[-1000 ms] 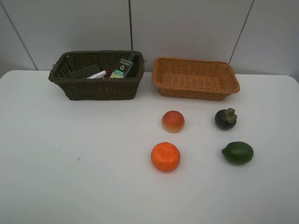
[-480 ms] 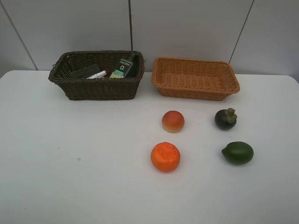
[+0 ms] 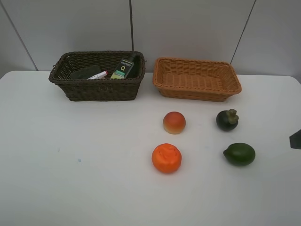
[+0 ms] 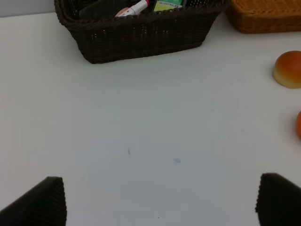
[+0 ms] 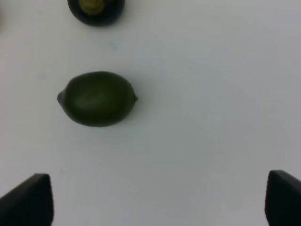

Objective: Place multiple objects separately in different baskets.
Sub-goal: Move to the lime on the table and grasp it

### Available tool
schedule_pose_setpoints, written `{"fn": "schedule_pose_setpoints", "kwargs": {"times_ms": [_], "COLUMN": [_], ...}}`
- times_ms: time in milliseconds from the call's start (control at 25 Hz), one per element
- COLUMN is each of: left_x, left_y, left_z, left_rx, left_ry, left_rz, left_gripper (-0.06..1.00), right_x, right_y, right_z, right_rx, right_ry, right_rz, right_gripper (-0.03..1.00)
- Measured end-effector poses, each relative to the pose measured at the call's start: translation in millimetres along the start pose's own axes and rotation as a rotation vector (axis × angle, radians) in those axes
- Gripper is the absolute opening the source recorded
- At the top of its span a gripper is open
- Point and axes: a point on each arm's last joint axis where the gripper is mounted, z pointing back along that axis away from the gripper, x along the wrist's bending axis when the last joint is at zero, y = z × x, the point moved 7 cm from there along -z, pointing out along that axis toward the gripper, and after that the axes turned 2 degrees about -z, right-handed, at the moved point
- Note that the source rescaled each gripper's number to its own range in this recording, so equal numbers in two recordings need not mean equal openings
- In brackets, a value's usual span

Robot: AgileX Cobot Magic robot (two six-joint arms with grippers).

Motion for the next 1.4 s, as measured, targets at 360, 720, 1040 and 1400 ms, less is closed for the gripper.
{"fn": "schedule_pose_setpoints", "kwargs": {"times_ms": [360, 720, 1040, 1400], "left_x": [0, 0, 0, 0], "left_y": [0, 0, 0, 0], "left_z": [0, 0, 0, 0], "left_rx": [0.000, 0.000, 0.000, 0.000], "left_ry": [0.000, 0.000, 0.000, 0.000], "left_rz": [0.001, 0.001, 0.001, 0.001], "left_gripper": [0.99, 0.99, 0.99, 0.99], "right_x": [20, 30, 55, 70], "right_y": [-23, -21, -26, -26], "right_z": [-69, -99, -93, -88], "right_rx": [0.244, 0.325, 0.299, 0.275], "right_ry": [-0.054, -0.107, -0.164, -0.122], "right_rz": [-0.018, 0.023, 0.178, 0.597], "right_gripper": [1.00, 1.00, 1.00, 1.00]}}
